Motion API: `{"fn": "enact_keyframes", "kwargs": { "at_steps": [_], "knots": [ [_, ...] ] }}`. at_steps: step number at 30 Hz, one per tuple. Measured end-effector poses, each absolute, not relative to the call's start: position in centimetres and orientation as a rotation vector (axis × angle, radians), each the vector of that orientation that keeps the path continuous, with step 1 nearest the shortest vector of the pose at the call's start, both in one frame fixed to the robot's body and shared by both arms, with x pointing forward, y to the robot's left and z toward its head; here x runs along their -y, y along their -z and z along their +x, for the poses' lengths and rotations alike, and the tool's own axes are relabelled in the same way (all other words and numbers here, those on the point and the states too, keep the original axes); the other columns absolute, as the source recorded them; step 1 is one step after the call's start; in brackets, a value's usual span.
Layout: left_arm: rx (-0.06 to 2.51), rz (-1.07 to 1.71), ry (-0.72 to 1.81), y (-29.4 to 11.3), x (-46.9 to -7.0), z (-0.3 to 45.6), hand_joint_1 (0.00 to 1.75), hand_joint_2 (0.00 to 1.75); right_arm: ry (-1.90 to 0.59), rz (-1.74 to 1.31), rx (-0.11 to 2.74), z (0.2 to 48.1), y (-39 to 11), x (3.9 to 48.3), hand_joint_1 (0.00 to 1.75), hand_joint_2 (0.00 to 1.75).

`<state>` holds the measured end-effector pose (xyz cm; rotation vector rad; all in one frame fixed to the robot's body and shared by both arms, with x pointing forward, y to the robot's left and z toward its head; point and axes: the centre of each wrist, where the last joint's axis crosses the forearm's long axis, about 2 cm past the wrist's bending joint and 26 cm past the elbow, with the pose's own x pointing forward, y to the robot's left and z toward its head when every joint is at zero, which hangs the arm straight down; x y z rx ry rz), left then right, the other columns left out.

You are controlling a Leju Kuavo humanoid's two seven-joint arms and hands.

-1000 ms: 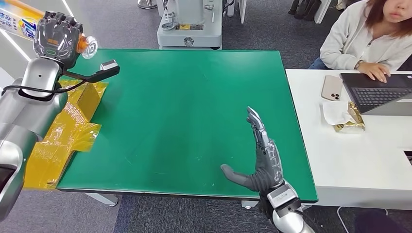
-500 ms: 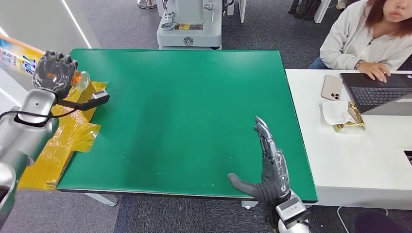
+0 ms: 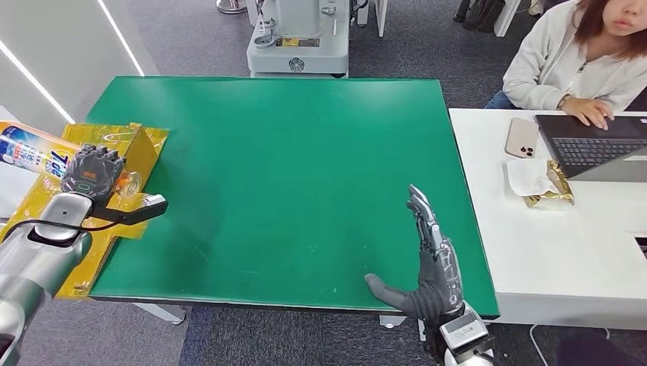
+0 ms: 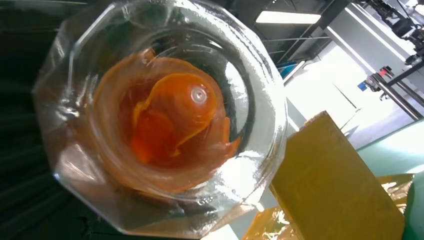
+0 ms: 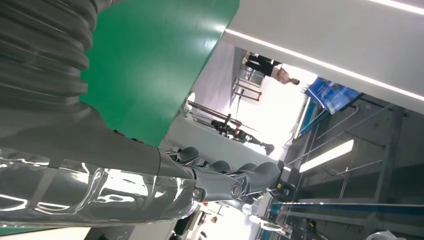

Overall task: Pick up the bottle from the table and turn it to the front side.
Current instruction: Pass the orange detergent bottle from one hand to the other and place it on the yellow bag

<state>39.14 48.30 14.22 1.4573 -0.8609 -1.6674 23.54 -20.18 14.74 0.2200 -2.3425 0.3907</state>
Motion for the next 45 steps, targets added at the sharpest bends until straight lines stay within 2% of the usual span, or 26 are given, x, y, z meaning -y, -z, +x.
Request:
{"fn": "enact_keyframes", "kwargs": {
  "at_steps": [11, 18, 26, 27, 30, 31, 45],
  "knots": [
    [0.897, 1.291, 1.691, -10.5, -46.7, 37.0, 1.75, 1.75, -0.415, 0.227, 2.336, 23.5, -15.1, 19.8, 0.00, 1.75],
    [0.999, 1.058, 1.644, -9.5, -41.9, 38.2, 1.75, 1.75, -0.434, 0.247, 2.333, 23.8, -15.4, 19.3, 0.00, 1.75],
    [1.126, 0.941, 1.554, -10.2, -36.0, 40.3, 1.75, 1.75, -0.462, 0.282, 2.340, 25.0, -16.4, 18.7, 0.00, 1.75],
    [1.140, 0.929, 1.542, -10.6, -35.4, 40.6, 1.65, 1.75, -0.464, 0.284, 2.341, 25.1, -16.4, 18.7, 0.00, 1.75],
    [1.174, 0.912, 1.512, -11.5, -33.9, 41.5, 0.34, 1.75, -0.468, 0.289, 2.338, 25.2, -16.4, 18.5, 0.00, 1.75],
    [1.181, 0.910, 1.502, -11.8, -33.5, 41.8, 0.00, 1.75, -0.469, 0.290, 2.336, 25.2, -16.3, 18.5, 0.00, 1.75],
    [1.147, 0.940, 1.448, -14.8, -30.9, 44.1, 0.00, 1.75, -0.489, 0.288, 2.324, 25.8, -17.0, 18.0, 0.00, 1.75]
  ]
}}
